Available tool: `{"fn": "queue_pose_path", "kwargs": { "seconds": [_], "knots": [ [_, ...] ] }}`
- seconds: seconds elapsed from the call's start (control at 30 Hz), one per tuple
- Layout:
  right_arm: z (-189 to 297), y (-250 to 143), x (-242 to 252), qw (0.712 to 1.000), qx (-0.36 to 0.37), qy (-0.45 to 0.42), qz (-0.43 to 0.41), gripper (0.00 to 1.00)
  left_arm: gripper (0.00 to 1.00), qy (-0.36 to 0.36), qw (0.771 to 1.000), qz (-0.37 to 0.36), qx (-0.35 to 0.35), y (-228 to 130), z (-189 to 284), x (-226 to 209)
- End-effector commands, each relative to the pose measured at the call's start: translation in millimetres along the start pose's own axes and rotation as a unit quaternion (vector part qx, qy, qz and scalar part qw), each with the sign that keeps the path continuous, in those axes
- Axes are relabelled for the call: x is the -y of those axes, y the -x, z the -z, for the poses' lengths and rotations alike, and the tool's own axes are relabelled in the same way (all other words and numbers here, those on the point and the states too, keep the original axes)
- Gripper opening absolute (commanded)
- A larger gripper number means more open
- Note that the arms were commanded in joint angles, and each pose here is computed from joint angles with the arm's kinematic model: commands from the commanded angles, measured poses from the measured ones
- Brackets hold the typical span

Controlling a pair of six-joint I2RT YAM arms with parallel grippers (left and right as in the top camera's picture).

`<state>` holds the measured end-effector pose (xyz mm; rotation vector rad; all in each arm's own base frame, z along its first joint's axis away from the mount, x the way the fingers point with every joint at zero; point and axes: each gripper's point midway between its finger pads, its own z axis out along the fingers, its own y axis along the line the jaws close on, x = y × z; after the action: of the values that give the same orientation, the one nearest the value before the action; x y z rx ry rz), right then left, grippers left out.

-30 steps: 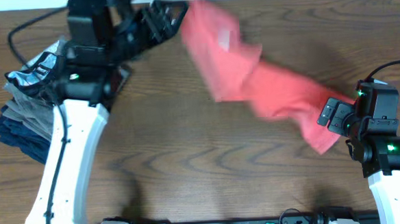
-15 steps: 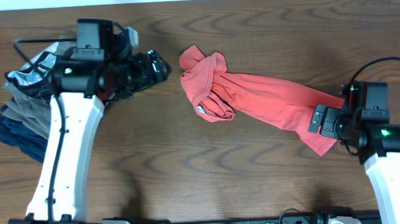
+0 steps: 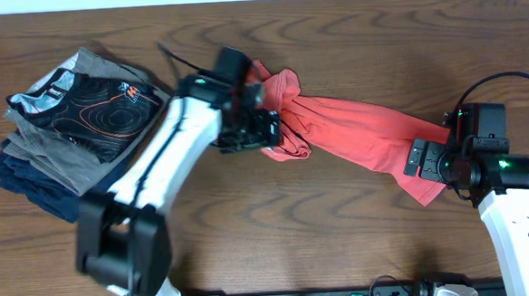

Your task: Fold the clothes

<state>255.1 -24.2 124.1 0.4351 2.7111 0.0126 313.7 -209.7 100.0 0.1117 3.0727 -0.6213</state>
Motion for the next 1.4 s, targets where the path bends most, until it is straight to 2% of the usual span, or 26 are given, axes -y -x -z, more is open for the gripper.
{"fn": "queue_pose_path", "kwargs": {
  "seconds": [0.0, 0.07, 0.1, 0.13, 0.2, 0.33, 0.5, 0.53, 0.57, 0.6, 0.67, 0.7, 0.83, 1.0, 1.07, 1.23, 1.37],
  "knots": [
    [2, 3, 1, 1.0, 0.004, 0.001, 0.001, 0.99, 0.85, 0.081, 0.996, 0.035, -0.004, 1, -25, -27],
    [2, 3, 1, 1.0, 0.004, 0.001, 0.001, 0.99, 0.81, 0.089, 0.995, 0.034, 0.005, 9, -35, -29],
    [2, 3, 1, 1.0, 0.004, 0.001, 0.001, 0.99, 0.72, 0.086, 0.996, 0.032, 0.013, 14, -37, -28],
    [2, 3, 1, 1.0, 0.004, 0.001, 0.001, 0.99, 0.46, 0.079, 0.996, 0.028, 0.027, 22, -38, -26],
    [2, 3, 1, 1.0, 0.004, 0.001, 0.001, 0.99, 0.06, 0.075, 0.995, 0.027, 0.06, 39, -31, -27],
    [2, 3, 1, 1.0, 0.003, 0.001, 0.001, 0.99, 0.06, 0.108, 0.985, 0.052, 0.12, 69, 16, -46],
    [2, 3, -7, 1.0, 0.002, 0.023, 0.004, 0.99, 0.06, 0.168, 0.953, 0.115, 0.225, 91, 127, -92],
    [1, 4, -9, 1.0, 0.003, 0.029, 0.004, 0.99, 0.06, 0.165, 0.946, 0.128, 0.248, 94, 149, -100],
    [1, 5, -12, 0.999, 0.002, 0.036, 0.004, 0.99, 0.17, 0.163, 0.94, 0.139, 0.265, 95, 164, -107],
    [0, 5, -14, 0.999, 0.002, 0.043, 0.009, 0.99, 0.45, 0.159, 0.934, 0.153, 0.281, 94, 178, -113],
    [-2, 5, -18, 0.999, -0.001, 0.052, 0.013, 0.99, 0.81, 0.144, 0.933, 0.168, 0.285, 87, 191, -121],
    [-3, 5, -18, 0.999, -0.004, 0.052, 0.013, 0.99, 0.88, 0.139, 0.935, 0.174, 0.275, 81, 191, -122],
    [-9, 3, -22, 0.998, -0.017, 0.062, 0.02, 0.99, 0.9, 0.133, 0.949, 0.187, 0.216, 59, 171, -124],
    [-10, -9, -63, 0.979, -0.046, 0.171, 0.099, 0.99, 0.9, 0.117, 0.967, 0.179, 0.141, 35, 131, -112],
    [-13, -15, -73, 0.974, -0.06, 0.187, 0.113, 0.99, 0.9, 0.123, 0.97, 0.174, 0.117, 25, 116, -112],
    [-36, -21, -99, 0.965, -0.079, 0.192, 0.159, 0.99, 0.91, 0.138, 0.971, 0.18, 0.069, 2, 88, -120],
    [-67, -16, -112, 0.965, -0.069, 0.156, 0.202, 0.99, 0.9, 0.143, 0.971, 0.185, 0.052, -7, 79, -125]
  ]
}}
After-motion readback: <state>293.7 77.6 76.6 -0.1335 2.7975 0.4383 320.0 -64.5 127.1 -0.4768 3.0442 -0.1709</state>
